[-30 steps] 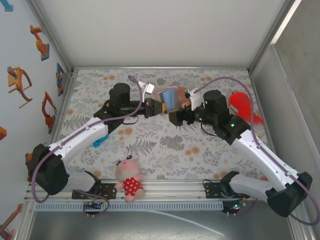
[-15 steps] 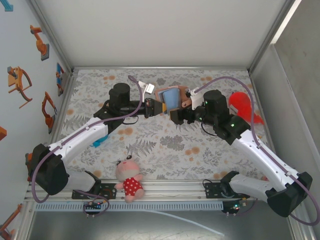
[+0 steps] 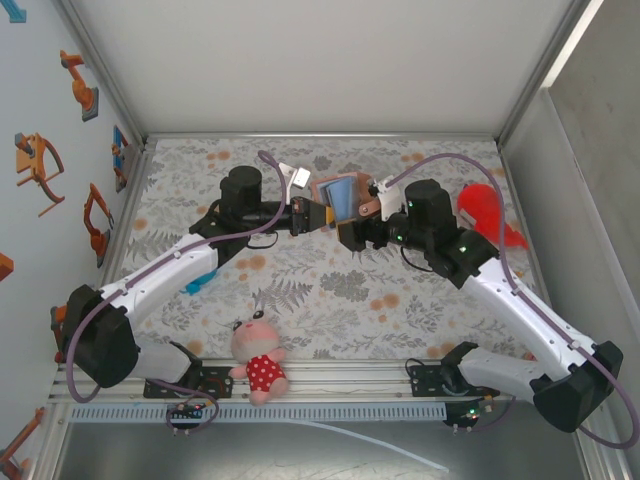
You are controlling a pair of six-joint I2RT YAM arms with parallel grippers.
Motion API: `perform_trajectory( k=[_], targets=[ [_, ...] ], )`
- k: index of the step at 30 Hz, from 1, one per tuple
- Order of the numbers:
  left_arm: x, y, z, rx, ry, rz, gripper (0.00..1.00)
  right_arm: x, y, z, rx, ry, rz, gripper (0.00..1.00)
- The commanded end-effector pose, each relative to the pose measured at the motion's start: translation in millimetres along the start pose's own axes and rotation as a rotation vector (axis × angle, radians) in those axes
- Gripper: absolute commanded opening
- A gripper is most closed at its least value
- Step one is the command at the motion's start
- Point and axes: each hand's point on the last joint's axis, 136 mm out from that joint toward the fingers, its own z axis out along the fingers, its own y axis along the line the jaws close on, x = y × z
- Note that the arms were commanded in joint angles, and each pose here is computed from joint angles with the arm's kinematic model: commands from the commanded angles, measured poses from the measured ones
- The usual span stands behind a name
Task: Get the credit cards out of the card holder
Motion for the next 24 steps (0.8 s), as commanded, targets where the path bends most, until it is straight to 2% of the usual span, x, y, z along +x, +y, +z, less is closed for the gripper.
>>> perform_trajectory(
  k=[1, 8, 14, 18, 24],
  targets=[
    [-11, -19, -1, 0.073, -0.023, 0.060, 0.00, -4, -3, -2, 0.021, -0.015, -0.004, 0.90],
    [-11, -22, -2, 0.088, -0.025, 0.066, 0.00, -6, -2, -8, 0.020, -0.040, -0.007, 0.87],
    [-10, -22, -1, 0.090, -0.023, 0.066, 0.00, -5, -6, -11, 0.046, -0.044, -0.005, 0.81],
    [-10, -22, -2, 0.088, -0.023, 0.064, 0.00, -5, -8, -13, 0.063, -0.042, -0.006, 0.73],
    [-9, -23, -4, 0.086, -0.023, 0.066, 0.00, -5, -18, -21, 0.128, -0.047, -0.013, 0.72]
  ],
)
